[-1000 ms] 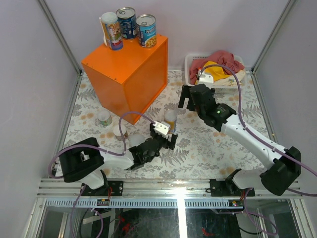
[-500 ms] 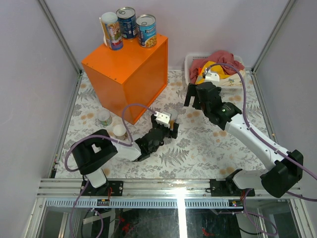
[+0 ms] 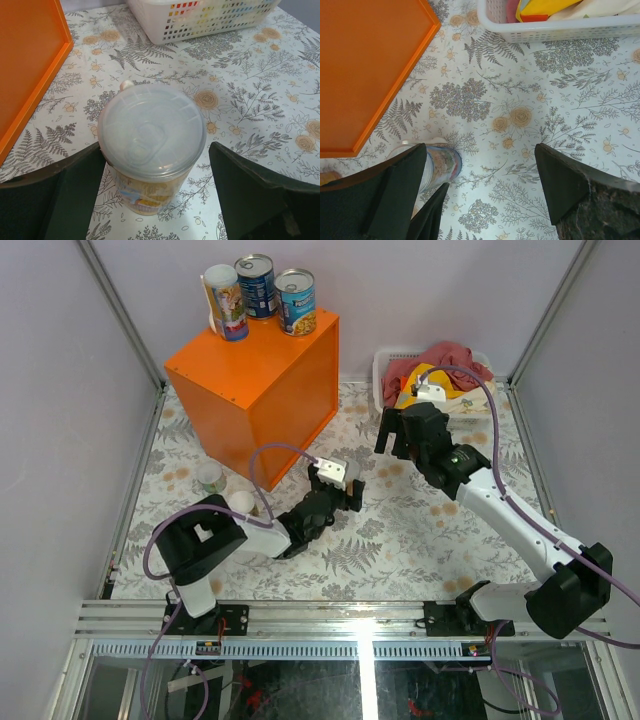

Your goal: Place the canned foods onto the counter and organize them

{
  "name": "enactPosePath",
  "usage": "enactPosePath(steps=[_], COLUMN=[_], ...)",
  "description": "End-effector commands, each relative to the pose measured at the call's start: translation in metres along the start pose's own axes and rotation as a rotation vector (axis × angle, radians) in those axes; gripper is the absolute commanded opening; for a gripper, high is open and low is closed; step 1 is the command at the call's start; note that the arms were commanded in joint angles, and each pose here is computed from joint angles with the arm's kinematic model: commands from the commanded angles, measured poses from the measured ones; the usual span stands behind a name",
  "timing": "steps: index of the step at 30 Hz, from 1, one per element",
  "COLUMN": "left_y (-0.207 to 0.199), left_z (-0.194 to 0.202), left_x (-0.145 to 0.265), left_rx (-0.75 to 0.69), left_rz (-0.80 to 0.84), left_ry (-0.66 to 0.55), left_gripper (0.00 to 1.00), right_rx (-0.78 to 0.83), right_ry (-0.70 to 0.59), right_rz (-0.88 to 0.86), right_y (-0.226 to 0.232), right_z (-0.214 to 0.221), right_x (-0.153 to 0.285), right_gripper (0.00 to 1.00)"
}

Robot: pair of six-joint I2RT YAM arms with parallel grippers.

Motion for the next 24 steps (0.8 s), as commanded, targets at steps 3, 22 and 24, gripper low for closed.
enactPosePath(steps=[3,22,24], left_y=[-0.008,-0.013,-0.017], left_z=[-0.028,-0.057,-0.068], left_x=[-0.016,-0.017,-0.014], left_rx=[0.068,0.063,0.061], left_rz=[0.023,0.053,0.068], left_ry=[-0.105,-0.167,-0.187], left_gripper=[0.81,0.16,0.12], right_rx=[0.003,0.010,0.009], right_ry=[-0.037,-0.033,-0.035], right_rz=[-0.032,-0.032,-0.028], right_y=[0.004,0.004,0.002], right_z=[-0.015,-0.017,-0.018], right_x=[0.000,-0.001,0.000], right_gripper=[0.96,0.96,0.96])
Point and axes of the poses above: each gripper's point midway between its finger pads, its own x axis back along the fingers, its own y axis along the line the jaws close on, z = x × y, the point moved 1 cm from there along x, back along the fingers, and after that the axes turned 8 degrees about x, right-handed, at the moved point
